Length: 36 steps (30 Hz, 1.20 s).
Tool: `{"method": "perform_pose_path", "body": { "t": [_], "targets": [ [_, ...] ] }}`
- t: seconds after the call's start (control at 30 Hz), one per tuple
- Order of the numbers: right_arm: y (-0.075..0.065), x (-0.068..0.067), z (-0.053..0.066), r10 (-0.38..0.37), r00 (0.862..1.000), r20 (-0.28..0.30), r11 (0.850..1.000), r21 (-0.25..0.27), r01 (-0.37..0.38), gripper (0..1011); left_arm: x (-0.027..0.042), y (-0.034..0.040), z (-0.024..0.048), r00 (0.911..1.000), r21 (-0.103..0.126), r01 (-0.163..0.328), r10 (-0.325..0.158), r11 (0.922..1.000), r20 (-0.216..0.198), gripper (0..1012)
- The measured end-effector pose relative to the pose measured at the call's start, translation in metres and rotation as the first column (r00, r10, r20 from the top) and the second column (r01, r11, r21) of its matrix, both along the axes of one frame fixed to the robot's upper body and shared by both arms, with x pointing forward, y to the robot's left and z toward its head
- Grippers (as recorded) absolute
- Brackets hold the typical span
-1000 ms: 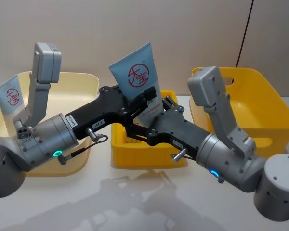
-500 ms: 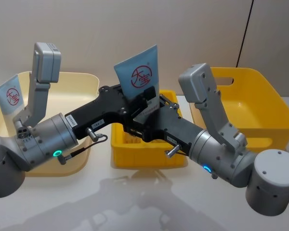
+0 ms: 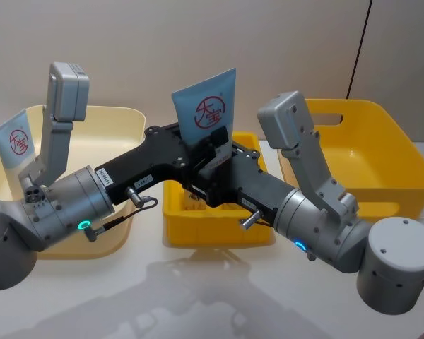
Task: Bimanual collaborative sorting of washing and personal care products
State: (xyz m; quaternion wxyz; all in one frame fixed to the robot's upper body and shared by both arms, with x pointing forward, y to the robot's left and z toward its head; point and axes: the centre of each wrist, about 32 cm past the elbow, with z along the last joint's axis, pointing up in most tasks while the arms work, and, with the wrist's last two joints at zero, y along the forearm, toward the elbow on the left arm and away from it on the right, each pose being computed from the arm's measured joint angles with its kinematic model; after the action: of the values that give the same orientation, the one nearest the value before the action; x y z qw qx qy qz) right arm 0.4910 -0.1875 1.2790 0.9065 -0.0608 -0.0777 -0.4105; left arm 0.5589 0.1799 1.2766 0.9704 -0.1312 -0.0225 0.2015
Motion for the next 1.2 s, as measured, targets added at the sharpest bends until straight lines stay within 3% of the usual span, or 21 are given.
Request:
{"method": "perform_pose_path", "body": {
  "t": [0.33, 1.07, 1.2],
  "targets": [
    [0.0009, 0.0007, 0.0, 0.0, 1.0, 0.0, 1.0, -0.001, 0.0, 615, -0.0001, -0.0002, -0.0001, 1.0, 0.0, 0.001, -0.001, 1.0, 0.0, 318],
    [0.0014, 0.0011, 0.0, 0.0, 1.0, 0.001, 1.0, -0.001, 0.0, 534, -0.0001, -0.0004, -0.0001, 1.0, 0.0, 0.003, -0.003, 1.0, 0.0, 990],
    [0.0009, 0.0012, 0.0001, -0.003, 1.0, 0.001, 1.0, 0.0, 0.003, 534, 0.0, -0.0002, 0.0, 1.0, 0.0, 0.002, -0.002, 1.0, 0.0, 1003]
  ]
}}
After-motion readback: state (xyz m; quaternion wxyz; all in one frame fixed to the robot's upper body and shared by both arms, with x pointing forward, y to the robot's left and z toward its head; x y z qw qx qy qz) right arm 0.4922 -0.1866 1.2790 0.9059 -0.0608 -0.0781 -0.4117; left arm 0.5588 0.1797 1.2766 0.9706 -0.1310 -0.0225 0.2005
